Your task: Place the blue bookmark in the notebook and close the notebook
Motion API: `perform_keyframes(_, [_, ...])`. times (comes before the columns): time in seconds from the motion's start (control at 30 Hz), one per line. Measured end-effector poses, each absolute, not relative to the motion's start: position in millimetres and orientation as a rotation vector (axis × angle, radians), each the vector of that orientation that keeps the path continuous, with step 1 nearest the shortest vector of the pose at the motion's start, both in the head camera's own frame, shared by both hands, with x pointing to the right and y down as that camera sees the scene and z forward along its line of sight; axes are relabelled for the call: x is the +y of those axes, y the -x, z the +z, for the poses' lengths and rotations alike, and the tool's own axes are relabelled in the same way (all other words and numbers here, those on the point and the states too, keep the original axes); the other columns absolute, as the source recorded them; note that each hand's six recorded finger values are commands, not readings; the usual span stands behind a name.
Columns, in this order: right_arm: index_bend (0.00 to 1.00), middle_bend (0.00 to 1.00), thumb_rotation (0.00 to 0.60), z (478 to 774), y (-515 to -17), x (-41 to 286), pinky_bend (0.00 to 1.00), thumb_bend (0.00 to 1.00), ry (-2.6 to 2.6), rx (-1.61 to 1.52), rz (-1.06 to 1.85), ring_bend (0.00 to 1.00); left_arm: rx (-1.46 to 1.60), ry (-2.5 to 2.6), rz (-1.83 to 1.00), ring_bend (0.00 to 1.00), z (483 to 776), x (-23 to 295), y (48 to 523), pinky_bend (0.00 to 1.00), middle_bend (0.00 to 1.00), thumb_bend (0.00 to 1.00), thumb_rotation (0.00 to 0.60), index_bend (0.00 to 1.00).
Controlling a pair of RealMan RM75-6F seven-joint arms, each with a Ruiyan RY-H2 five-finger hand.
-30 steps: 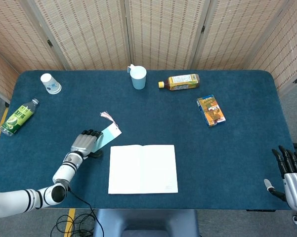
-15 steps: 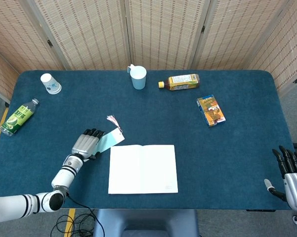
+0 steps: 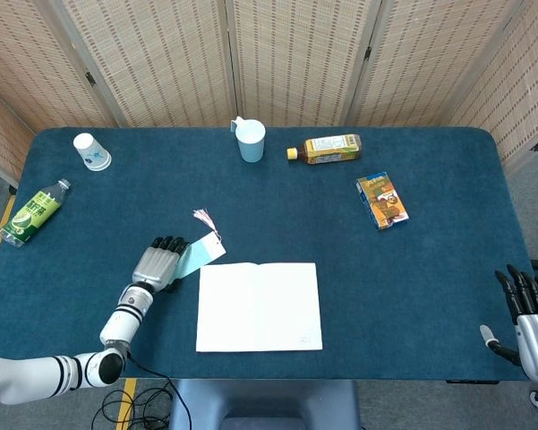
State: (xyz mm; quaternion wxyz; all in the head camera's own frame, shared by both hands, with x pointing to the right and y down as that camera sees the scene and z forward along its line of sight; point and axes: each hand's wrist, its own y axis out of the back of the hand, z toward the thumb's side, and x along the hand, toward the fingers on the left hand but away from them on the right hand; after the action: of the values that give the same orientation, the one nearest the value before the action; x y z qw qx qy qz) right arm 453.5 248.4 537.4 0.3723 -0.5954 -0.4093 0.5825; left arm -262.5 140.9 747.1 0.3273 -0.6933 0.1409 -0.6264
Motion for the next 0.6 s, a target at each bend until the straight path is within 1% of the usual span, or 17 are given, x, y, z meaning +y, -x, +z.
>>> perform_keyframes(0.37, [0.00,0.03,0.600,536.9,-454.3,248.6,0.00,0.21,1.523,-1.051,1.495,0.00,0.398,1.692,-1.666,0.00,750.2,124.6,278.6,0.11,0.07,0.40,0.600,0.10])
perform_keyframes(0.6, [0.00,0.03,0.600,539.3,-453.0,247.7,0.00,0.21,1.532,-1.049,1.492,0.00,0.410,1.822,-1.653,0.00,742.3,135.2,269.8,0.11,0.07,0.40,0.600,0.10])
